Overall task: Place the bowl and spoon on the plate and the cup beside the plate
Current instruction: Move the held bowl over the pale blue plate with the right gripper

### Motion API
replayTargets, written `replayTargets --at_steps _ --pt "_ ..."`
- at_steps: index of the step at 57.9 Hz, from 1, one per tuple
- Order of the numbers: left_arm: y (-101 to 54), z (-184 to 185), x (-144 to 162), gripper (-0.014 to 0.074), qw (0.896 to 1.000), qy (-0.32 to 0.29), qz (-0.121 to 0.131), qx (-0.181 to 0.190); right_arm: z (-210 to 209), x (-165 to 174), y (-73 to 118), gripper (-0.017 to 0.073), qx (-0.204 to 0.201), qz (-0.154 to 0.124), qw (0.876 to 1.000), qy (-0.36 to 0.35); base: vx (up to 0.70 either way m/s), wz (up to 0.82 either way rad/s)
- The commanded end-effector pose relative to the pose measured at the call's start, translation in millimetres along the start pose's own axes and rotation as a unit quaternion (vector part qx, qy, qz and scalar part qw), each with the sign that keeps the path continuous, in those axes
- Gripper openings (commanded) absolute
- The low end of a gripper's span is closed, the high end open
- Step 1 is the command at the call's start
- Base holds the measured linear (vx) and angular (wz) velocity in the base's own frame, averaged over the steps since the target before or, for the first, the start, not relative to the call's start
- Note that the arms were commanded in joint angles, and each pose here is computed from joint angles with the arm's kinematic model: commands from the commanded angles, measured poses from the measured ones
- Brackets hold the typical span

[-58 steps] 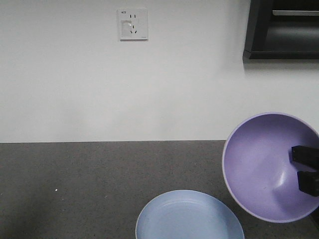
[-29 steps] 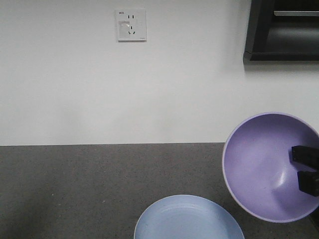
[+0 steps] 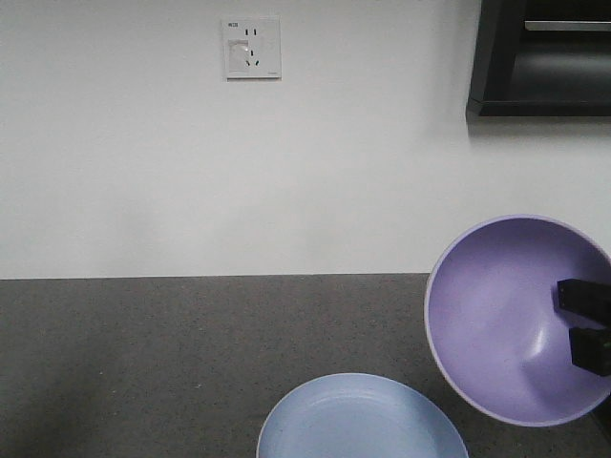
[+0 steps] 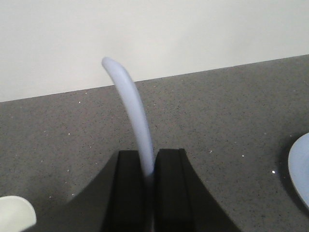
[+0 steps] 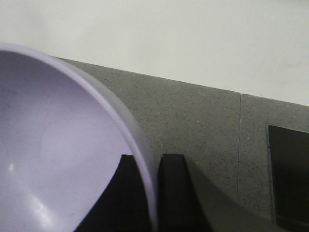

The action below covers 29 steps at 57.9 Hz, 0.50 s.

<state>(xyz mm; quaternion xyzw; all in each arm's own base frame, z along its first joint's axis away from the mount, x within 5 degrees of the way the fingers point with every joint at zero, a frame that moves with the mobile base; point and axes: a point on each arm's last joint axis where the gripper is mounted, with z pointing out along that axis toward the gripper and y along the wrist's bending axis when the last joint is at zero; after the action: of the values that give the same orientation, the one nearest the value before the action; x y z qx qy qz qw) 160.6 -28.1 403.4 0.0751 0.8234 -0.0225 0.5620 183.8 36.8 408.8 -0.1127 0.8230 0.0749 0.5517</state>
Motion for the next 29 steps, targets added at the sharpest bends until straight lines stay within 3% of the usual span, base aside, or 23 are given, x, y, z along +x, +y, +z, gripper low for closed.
replayTargets --at_steps 1,29 --pt "0.0 -6.3 -14.8 -0.0006 0.998 -0.056 0.000 0.003 -9.6 -17.9 -0.4 -0.0012 0.006 0.005 0.998 -0.067 0.00 0.00" --pt "0.1 -6.3 -14.9 -0.0006 0.998 -0.057 0.001 0.002 -9.7 -18.5 1.3 -0.0012 -0.004 0.021 0.997 -0.070 0.00 0.00"
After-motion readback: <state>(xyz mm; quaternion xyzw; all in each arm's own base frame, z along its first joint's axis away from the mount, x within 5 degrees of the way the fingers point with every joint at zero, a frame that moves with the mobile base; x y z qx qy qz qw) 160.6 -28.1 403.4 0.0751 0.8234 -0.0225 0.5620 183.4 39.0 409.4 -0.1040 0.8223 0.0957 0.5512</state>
